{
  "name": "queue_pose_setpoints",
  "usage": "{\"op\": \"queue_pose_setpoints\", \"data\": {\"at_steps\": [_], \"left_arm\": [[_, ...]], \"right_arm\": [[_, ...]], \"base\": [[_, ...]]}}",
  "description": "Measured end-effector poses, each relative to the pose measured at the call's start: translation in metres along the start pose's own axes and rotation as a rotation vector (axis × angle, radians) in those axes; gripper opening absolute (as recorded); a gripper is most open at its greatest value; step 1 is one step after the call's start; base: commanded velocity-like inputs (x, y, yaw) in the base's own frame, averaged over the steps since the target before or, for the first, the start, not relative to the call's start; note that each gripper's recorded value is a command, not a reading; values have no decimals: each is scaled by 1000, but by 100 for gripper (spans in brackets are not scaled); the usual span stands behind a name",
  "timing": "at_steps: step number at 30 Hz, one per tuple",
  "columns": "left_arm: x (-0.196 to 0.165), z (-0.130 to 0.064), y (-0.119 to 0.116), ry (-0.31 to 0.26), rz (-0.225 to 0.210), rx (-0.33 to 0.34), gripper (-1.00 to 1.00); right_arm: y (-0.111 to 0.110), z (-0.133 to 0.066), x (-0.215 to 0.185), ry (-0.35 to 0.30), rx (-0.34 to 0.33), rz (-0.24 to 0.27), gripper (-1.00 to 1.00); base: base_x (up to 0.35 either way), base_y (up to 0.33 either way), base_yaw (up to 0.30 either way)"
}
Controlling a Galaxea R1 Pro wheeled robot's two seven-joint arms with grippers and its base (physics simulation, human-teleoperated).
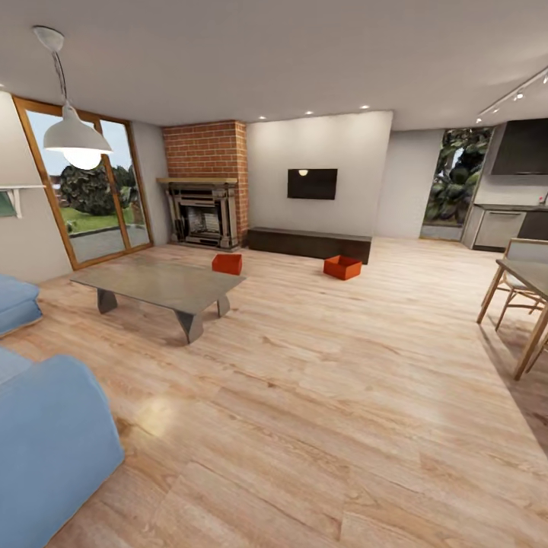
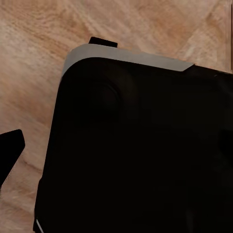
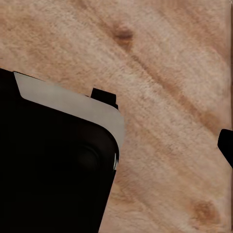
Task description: Move the two storage containers from the living room to the garage. In the garage, place one container on the floor and stack the other container on top of it (either order is fine).
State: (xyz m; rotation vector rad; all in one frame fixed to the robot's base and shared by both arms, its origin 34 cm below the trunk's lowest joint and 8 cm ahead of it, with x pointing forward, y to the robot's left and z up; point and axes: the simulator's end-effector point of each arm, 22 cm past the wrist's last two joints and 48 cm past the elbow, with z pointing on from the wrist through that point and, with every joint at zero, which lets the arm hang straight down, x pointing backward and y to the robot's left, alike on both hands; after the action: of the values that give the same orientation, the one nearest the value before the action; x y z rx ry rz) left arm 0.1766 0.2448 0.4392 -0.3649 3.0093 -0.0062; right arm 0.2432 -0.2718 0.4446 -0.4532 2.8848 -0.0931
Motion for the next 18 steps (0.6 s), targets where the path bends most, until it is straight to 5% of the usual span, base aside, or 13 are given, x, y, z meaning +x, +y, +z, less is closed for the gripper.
{"op": "queue_pose_setpoints", "data": {"at_steps": [18], "left_arm": [[0, 0, 0, 0, 1, 0, 100]], "right_arm": [[1, 0, 0, -2, -1, -3, 100]], "base": [[326, 0, 0]]}}
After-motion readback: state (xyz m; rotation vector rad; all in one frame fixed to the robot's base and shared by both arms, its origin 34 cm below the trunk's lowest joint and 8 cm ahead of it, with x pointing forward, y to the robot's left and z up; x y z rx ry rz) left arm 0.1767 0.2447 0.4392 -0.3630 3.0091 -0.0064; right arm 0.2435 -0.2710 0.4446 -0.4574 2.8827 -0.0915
